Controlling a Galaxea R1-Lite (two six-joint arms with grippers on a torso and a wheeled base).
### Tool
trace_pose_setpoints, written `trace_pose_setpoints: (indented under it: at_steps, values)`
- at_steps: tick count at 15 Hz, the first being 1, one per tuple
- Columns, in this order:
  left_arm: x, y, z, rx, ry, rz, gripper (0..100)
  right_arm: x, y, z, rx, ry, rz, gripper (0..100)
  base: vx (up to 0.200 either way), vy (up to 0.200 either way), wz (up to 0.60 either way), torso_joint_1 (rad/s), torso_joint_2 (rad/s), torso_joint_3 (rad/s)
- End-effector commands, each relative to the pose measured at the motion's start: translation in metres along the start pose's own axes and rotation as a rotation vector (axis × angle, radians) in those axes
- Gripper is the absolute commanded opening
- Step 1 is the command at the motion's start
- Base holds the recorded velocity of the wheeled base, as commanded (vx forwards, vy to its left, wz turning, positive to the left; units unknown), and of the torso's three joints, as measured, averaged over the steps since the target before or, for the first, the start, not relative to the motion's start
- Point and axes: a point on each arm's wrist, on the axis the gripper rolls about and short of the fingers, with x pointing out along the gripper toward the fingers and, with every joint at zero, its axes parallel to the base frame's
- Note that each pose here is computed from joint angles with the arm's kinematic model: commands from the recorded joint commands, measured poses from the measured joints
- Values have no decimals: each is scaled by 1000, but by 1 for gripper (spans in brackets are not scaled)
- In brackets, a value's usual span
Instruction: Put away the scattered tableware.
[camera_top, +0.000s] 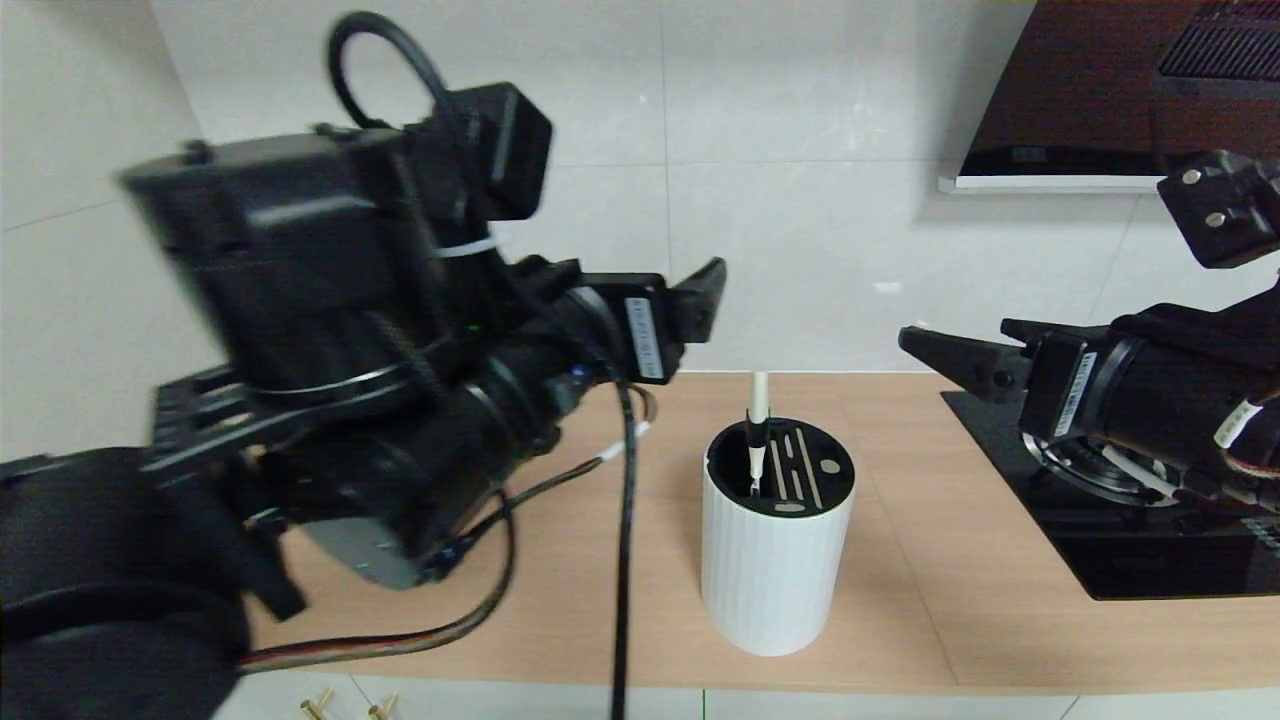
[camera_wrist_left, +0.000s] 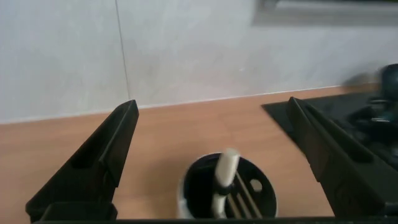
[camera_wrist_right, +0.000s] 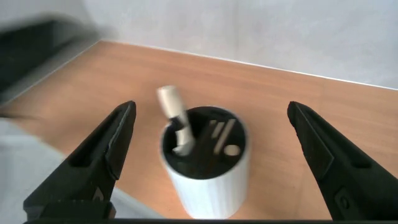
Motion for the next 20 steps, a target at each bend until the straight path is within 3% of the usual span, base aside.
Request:
trace_pose_setpoints:
  at_steps: [1,4,7,10,12,14,15,17,20]
  values:
    - [-84,51,33,-28,-81,3,100,-16,-14,-3,3,-13,-52,100,0,0,0,0,0,0]
    - [-150,104,29,4,-88,165,100,-71,-44,-19,-29,-56,-167,100,0,0,0,0,0,0]
    - [-217,125,17,10,-128,254,100,-132,-52,-36,-34,-158,-193,100,0,0,0,0,0,0]
    - [-266,132,2,26,-133,318,100,-182,-54,-57,-44,-195,-234,100,0,0,0,0,0,0]
    - [-304,131,-15,34,-162,349,100,-220,-52,-79,-52,-217,-354,100,0,0,0,0,0,0]
    - [-322,129,-28,39,-171,349,100,-240,-48,-95,-58,-232,-352,100,0,0,0,0,0,0]
    - [-336,127,-44,46,-179,343,100,-254,-45,-112,-60,-225,-335,100,0,0,0,0,0,0]
    - [-333,127,-46,34,-192,440,100,-249,-48,-118,-55,-206,-405,100,0,0,0,0,0,0]
    - [-328,125,-54,56,-188,532,100,-245,-47,-123,-76,-220,-493,100,0,0,0,0,0,0]
